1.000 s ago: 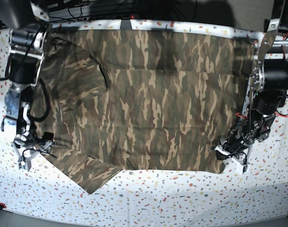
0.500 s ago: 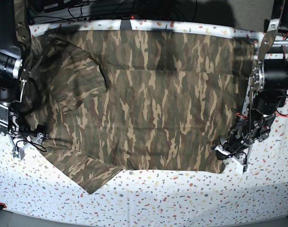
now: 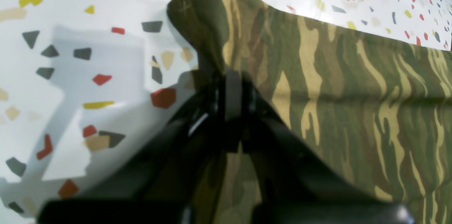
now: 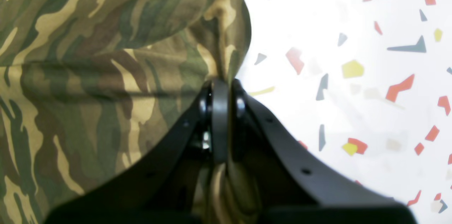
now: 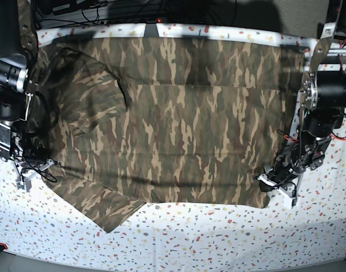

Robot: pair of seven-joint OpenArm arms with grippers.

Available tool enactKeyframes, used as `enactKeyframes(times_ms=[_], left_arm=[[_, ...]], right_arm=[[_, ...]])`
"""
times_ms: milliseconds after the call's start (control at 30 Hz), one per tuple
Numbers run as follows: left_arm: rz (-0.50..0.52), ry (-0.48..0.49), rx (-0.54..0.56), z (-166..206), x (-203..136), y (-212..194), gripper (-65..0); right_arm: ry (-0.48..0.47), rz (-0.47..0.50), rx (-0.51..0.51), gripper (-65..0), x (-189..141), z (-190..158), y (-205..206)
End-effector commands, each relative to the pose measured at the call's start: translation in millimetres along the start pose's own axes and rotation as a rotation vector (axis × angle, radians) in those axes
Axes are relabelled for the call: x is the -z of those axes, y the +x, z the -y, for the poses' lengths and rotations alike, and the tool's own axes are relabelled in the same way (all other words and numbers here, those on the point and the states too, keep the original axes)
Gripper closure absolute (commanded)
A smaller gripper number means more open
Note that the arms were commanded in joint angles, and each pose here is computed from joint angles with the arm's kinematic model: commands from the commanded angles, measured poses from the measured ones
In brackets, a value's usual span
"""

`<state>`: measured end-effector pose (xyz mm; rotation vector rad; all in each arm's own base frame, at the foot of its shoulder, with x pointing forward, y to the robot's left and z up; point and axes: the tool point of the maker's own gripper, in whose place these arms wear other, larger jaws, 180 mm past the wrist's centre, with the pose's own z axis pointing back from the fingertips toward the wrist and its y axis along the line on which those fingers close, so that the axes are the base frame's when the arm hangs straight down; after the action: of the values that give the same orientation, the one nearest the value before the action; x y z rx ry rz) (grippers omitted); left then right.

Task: Fold the T-shirt properly
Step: 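Lift the side edges and fold them toward the collar with both grippers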

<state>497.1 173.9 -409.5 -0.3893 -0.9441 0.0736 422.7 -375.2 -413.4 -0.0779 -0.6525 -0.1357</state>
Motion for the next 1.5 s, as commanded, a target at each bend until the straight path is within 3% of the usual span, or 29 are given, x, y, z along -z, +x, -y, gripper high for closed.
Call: enactKeyframes(times_ms=[0, 100, 367, 567, 933, 1100, 1467], left_arm=[[0.081, -0.012, 0.013, 3, 0, 37, 0.0], [0.089, -0.012, 0.022, 2, -2, 42, 0.0], [0.016, -0.029, 0.102, -1, -13, 61, 0.0], [0.017, -0.061, 0.083, -7, -34, 62, 0.0], [0.058, -0.174, 0.233, 10, -99, 67, 0.0], [-0.003, -0.212, 0.282, 16, -127, 64, 0.0], [-0.170, -0.207, 0.346, 4, -163, 2, 0.0]], right_arm=[[-0.015, -0.002, -0.013, 0.0, -6, 7, 11], [-0.003, 0.014, -0.037, 0.0, -10, 5, 21], [0.160, 0.097, -0.106, 0.0, -31, -16, 45], [0.138, 0.147, -0.170, 0.0, -48, -4, 38], [0.087, 0.194, -0.362, 0.0, -80, -3, 24], [0.078, 0.198, -0.441, 0.0, -97, -6, 16], [0.066, 0.183, -0.586, 0.0, -128, -15, -17]])
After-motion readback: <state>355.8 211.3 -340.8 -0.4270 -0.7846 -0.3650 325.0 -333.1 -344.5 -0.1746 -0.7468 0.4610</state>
